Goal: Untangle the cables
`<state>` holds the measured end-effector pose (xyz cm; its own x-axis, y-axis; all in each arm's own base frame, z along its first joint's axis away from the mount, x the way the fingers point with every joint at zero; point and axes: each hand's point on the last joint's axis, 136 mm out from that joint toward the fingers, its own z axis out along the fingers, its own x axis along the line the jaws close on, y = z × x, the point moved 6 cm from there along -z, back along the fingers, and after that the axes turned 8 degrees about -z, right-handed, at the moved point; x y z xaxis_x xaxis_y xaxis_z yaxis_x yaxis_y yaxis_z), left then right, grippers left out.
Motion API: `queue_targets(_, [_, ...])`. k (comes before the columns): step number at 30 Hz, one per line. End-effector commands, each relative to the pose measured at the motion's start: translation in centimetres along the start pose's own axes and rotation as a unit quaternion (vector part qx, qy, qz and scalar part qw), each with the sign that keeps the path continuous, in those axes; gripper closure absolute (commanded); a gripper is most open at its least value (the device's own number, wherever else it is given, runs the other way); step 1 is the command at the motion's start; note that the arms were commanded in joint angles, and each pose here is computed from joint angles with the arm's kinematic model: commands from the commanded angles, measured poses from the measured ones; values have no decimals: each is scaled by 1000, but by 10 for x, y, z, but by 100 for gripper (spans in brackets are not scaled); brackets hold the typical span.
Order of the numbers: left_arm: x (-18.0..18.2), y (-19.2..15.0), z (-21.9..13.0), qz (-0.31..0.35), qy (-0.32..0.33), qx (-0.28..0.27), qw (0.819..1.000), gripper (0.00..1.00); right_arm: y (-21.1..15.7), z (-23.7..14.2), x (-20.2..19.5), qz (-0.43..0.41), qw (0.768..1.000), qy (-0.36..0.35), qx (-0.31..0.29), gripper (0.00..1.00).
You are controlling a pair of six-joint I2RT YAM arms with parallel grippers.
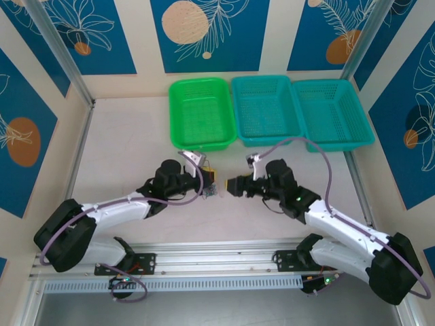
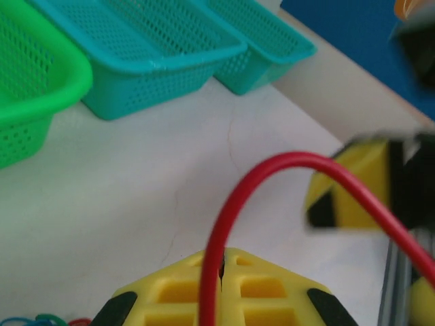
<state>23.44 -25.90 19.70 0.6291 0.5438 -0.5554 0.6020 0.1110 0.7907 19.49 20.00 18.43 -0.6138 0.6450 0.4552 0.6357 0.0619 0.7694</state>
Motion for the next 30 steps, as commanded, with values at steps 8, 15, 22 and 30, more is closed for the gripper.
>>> queue_targets(8, [-19, 38, -1, -93, -10, -32, 995, 100, 1, 70, 40, -261, 959, 48, -95, 7])
queue_targets(15, [-38, 56, -13, -99, -46, -48, 993, 100, 5, 118, 40, -306, 944, 55, -114, 19])
queue_targets(22, [-56, 109, -76, -92, -30, -145, 985, 100, -18, 147, -18, -193, 976, -100, -9, 64])
queue_targets(30, [-21, 133, -160, -168, 65, -277, 944, 100, -59, 121, -76, -30, 979, -188, 77, 67])
